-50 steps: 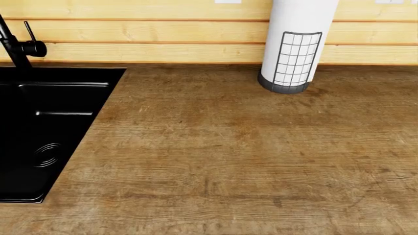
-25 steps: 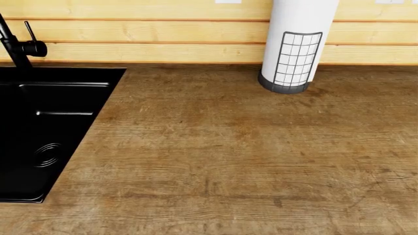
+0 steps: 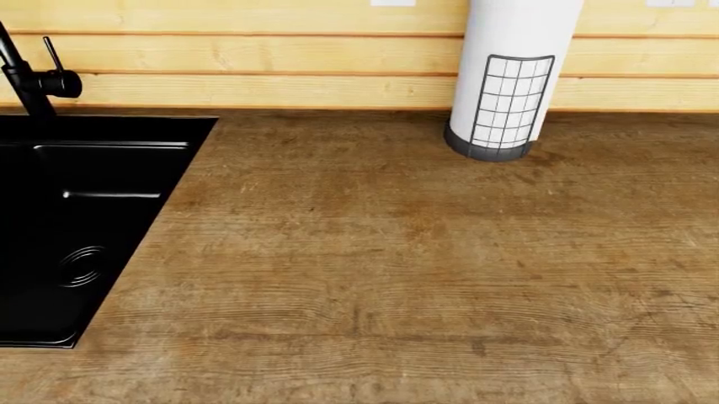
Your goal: Pick the orange, celery from the counter and place them in the cabinet. Then close the cabinet.
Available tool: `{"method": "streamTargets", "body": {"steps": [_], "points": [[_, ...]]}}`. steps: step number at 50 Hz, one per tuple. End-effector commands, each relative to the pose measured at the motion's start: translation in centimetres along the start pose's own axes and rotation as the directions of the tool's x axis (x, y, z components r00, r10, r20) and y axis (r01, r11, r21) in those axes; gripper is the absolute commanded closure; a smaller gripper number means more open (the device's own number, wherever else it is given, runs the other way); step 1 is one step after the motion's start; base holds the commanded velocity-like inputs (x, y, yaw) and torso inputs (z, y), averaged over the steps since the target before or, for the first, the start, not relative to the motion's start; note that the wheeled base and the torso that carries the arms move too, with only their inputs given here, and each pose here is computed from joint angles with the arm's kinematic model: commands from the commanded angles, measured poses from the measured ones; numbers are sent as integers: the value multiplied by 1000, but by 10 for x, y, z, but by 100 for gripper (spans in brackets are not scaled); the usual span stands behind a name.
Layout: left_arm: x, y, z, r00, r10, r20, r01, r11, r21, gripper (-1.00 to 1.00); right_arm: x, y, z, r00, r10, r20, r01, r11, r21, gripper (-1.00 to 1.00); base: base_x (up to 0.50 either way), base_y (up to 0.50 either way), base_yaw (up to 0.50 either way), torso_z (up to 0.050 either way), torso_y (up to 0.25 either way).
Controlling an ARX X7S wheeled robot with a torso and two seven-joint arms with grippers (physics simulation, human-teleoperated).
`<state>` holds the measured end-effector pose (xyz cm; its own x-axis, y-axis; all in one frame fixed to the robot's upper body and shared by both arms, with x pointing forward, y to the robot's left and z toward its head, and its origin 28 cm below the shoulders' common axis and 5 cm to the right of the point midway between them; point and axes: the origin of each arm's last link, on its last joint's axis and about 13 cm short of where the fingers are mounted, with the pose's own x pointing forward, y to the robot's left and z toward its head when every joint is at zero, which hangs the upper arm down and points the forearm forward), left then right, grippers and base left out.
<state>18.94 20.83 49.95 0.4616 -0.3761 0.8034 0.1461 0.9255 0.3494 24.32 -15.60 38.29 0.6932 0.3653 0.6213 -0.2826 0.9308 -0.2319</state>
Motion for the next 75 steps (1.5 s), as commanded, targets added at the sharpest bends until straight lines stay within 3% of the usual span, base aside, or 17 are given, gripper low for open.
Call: {"method": "streamTargets", "body": {"steps": [1,13,23,42,54,62,75], "points": [[4,-17,-31,959,-173,-226,185,982,33,-100,-2,-1,-1,1000,-4,-1,4,1000,4,-100,0,0,0,0,0],[11,-26,-41,892,-247,-380,310,944,113,-100,-4,0,-5,1000,-7,-7,7,1000,11,-100,0,0,0,0,0],[18,-29,-49,872,-265,-411,342,932,124,-100,-6,0,-8,1000,-10,-10,11,1000,16,-100,0,0,0,0,0],[48,-30,-41,957,-201,-210,233,962,143,-100,-9,-1,-14,1000,-16,-15,16,1000,23,-100,0,0,0,0,0],[53,-37,-53,943,-211,-258,267,941,206,-100,-10,-1,-14,1000,-17,-17,17,1000,25,-100,0,0,0,0,0],[58,-38,-52,947,-184,-262,235,955,179,-100,-11,-2,-16,1000,-19,-19,20,999,27,-100,0,0,0,0,0],[56,-40,-57,943,-201,-264,257,946,199,-100,-13,-2,-18,1000,-23,-18,23,999,31,-100,0,0,0,0,-135]]}}
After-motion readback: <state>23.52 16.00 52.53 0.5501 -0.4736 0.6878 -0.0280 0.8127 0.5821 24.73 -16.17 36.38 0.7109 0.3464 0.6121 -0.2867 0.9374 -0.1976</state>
